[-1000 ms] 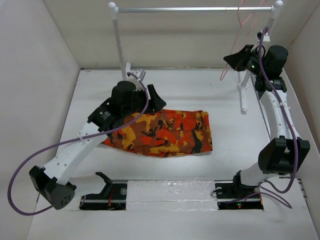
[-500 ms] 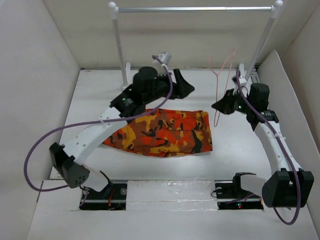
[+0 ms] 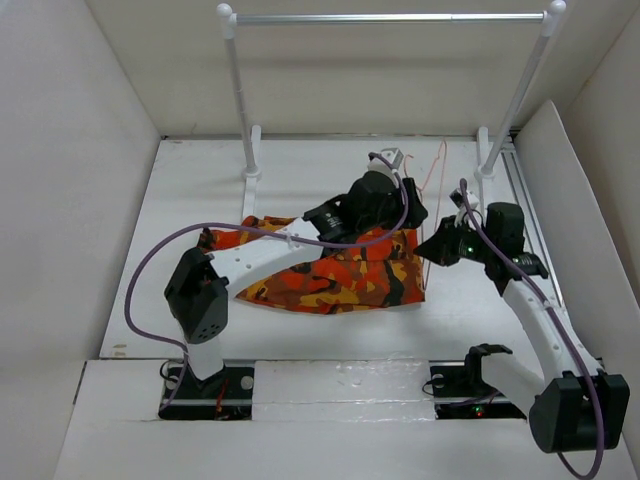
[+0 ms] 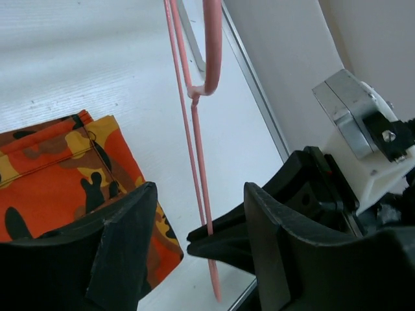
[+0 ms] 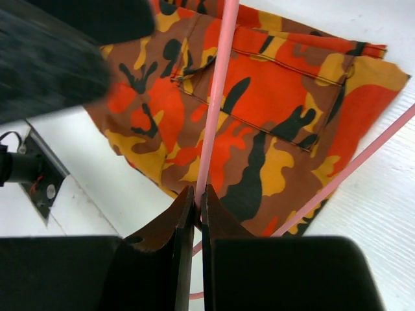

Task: Place the trousers on the hanger
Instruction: Pick up the hanger from the clothesline, then place the trousers on the hanger.

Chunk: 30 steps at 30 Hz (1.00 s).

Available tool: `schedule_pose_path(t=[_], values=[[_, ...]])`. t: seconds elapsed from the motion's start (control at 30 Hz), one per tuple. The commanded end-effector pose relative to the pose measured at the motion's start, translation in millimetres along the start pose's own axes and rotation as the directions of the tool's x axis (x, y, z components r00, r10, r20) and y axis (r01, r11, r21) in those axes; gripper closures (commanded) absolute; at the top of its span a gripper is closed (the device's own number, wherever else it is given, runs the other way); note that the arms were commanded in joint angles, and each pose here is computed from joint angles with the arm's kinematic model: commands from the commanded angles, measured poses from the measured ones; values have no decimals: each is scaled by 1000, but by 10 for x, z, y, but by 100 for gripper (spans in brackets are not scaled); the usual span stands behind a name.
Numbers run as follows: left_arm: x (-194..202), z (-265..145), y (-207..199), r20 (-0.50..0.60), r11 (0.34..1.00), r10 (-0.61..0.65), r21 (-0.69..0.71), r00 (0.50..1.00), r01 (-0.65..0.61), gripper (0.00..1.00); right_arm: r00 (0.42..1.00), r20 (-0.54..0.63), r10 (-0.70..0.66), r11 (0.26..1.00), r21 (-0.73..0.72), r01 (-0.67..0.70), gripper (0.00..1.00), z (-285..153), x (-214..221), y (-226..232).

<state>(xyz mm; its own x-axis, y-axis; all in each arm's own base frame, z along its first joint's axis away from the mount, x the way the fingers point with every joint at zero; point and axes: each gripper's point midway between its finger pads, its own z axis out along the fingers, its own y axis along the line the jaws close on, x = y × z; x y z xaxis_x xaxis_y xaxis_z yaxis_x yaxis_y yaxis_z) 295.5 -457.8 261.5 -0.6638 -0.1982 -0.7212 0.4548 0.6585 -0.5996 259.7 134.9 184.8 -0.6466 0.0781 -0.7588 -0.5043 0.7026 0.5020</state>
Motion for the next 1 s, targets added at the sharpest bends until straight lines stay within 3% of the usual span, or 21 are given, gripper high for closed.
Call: schedule_pose_path(t=[0.0,0.23,0.33,0.37,0.47,0.53,0.6,0.67,0.73,0.97], values=[[-270,37,-224,133,1000,-14,-2,991,14,49,998,46,-31,998,-49,33,100,-24,-68,148],[-121,218,-138,157,998,-48,-35,986,54,53,1000,19,0,997,-74,2,100,-63,80,232],[-75,252,-152,182,996,-36,-70,983,49,64,1000,-1,17,997,-80,-17,100,-88,151,258],[-81,263,-147,186,996,-40,-75,982,54,77,1000,-7,18,997,-77,-18,100,-98,172,259],[-50,290,-109,182,993,-54,-90,982,71,100,998,-54,29,999,-32,-30,100,-166,303,225],[-25,276,-126,176,993,-75,-73,982,88,100,996,-87,35,999,22,-33,100,-259,418,171],[45,234,-117,173,988,-137,-42,975,146,100,995,-91,34,998,62,-28,84,-355,427,133],[221,209,-31,145,982,-179,-29,973,185,100,994,-104,24,996,92,-15,59,-470,461,153],[359,186,-102,143,976,-211,-14,967,216,100,993,-116,-12,990,141,28,46,-595,423,138],[763,321,215,129,956,-272,-76,953,284,100,986,-157,-62,978,189,92,45,-638,411,8]])
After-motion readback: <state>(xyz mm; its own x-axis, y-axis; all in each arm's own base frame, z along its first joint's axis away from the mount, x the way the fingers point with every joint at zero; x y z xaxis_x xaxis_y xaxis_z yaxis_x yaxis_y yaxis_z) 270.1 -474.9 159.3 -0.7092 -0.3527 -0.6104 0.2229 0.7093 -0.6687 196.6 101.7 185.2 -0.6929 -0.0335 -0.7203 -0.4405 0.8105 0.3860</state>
